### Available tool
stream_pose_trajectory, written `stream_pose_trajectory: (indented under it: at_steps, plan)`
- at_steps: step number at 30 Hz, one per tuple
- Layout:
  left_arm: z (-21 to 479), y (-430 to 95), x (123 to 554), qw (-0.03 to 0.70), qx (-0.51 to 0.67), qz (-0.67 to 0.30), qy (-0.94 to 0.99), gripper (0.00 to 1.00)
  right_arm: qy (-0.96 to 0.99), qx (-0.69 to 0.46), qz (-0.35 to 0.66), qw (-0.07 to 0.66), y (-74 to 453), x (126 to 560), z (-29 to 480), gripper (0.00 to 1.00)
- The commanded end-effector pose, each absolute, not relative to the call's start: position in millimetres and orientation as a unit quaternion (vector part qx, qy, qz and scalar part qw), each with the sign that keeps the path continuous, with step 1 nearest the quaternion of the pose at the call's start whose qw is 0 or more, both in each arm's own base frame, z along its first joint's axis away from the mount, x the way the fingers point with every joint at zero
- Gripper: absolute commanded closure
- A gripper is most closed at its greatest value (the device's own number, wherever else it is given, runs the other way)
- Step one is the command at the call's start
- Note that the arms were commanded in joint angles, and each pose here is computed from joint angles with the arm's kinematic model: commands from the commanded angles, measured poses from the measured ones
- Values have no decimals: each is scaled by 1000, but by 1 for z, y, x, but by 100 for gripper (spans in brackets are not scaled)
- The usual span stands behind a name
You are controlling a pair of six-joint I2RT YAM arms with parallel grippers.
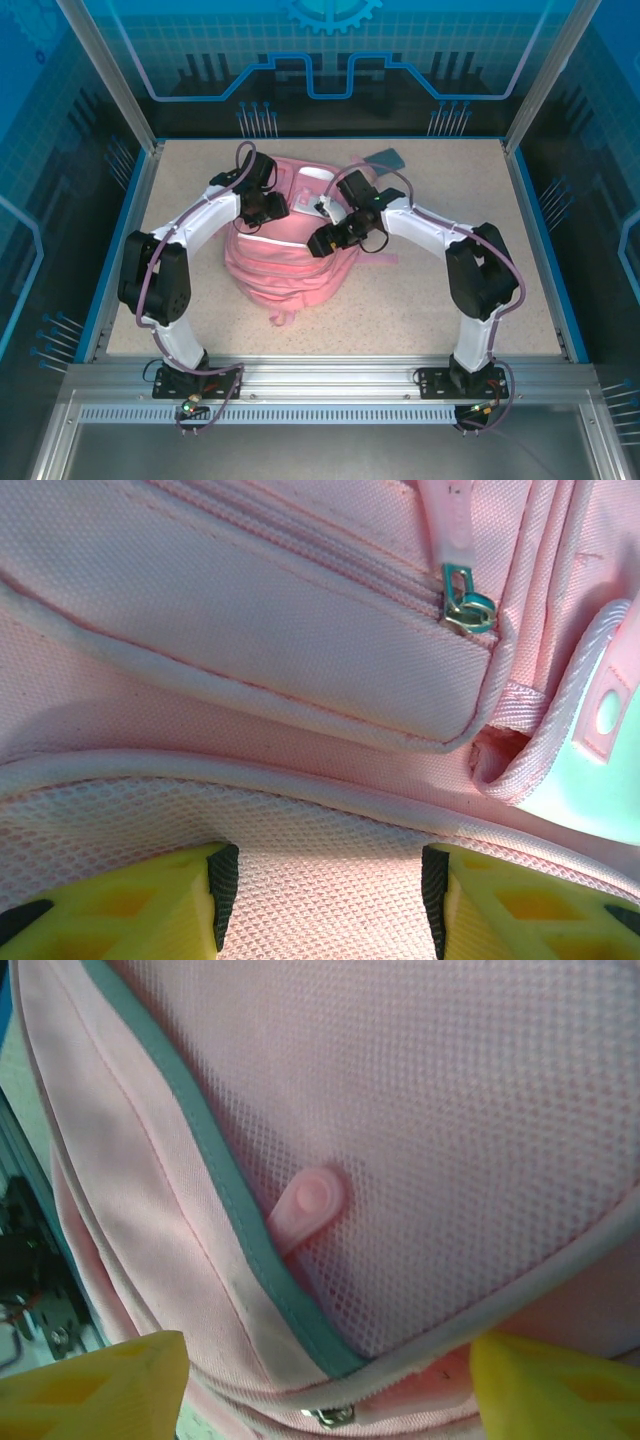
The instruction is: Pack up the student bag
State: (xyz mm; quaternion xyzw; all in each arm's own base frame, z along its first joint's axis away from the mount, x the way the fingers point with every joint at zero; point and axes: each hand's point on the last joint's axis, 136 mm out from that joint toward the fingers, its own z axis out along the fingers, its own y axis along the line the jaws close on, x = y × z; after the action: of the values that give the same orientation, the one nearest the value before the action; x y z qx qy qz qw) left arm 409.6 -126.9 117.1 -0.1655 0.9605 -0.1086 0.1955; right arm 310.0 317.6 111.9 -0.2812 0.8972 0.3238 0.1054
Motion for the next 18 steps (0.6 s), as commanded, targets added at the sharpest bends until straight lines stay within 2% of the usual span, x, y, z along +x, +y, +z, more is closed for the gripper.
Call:
stream_pose_trajectory:
  at_steps: [1,9,14,18]
  plan:
    - [103,-121,404,169,-171,-83,967,45,889,-317,318,89,316,281,117,31]
    - [116,-131,411,178,-156,-109,966,45,874,-371,295,108,315,273,117,39]
    - [141,-146,420,208,-130,-157,957,50,876,-393,247,135,316,282,109,49]
    - [159,-157,426,229,-114,-191,948,55,878,-392,222,165,311,291,111,47]
